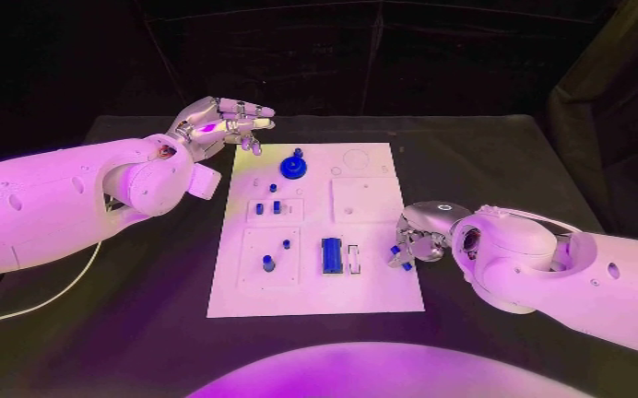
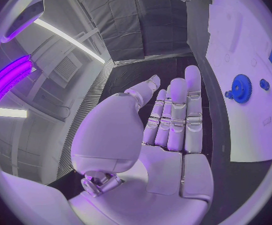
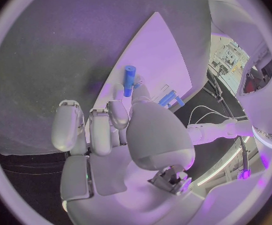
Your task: Assemble the parts on the task board
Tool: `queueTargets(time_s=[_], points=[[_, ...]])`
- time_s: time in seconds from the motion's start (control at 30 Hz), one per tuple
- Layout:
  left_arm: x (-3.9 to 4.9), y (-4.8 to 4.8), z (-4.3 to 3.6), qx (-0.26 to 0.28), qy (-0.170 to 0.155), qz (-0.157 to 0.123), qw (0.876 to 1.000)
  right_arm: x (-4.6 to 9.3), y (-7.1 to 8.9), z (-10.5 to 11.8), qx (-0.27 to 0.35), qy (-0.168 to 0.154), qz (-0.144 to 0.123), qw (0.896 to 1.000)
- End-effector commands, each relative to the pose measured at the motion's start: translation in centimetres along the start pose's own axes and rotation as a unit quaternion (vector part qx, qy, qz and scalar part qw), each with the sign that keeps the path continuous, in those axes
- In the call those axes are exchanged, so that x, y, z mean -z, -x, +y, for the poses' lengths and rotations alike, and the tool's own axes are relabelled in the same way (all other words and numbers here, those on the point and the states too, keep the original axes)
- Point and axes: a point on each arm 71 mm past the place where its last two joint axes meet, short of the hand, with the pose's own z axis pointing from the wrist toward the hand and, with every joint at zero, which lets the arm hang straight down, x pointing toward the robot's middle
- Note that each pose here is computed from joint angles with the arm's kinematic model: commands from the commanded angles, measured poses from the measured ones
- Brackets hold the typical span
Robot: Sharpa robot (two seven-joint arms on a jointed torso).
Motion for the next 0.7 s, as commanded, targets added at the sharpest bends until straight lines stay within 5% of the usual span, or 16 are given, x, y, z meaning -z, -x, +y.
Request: queueTargets(time_s=[0.03, 0.33, 0.7], points=[[0.00, -0.10, -0.14, 0.004, -0.003, 0.005, 1.000, -0.1, -1.3, 0.0, 0.052, -0.005, 0.027, 0.998], [0.06, 0.01, -0.13, 0.003, -0.002, 0.004, 1.000, 0.0, -1.5, 0.3, 0.048, -0.003, 0.023, 0.999], [0.00, -0.03, -0.08, 0.004, 0.000, 0.005, 1.000, 1.2, -1.4, 0.2, -0.121, -0.008, 0.025, 0.992]])
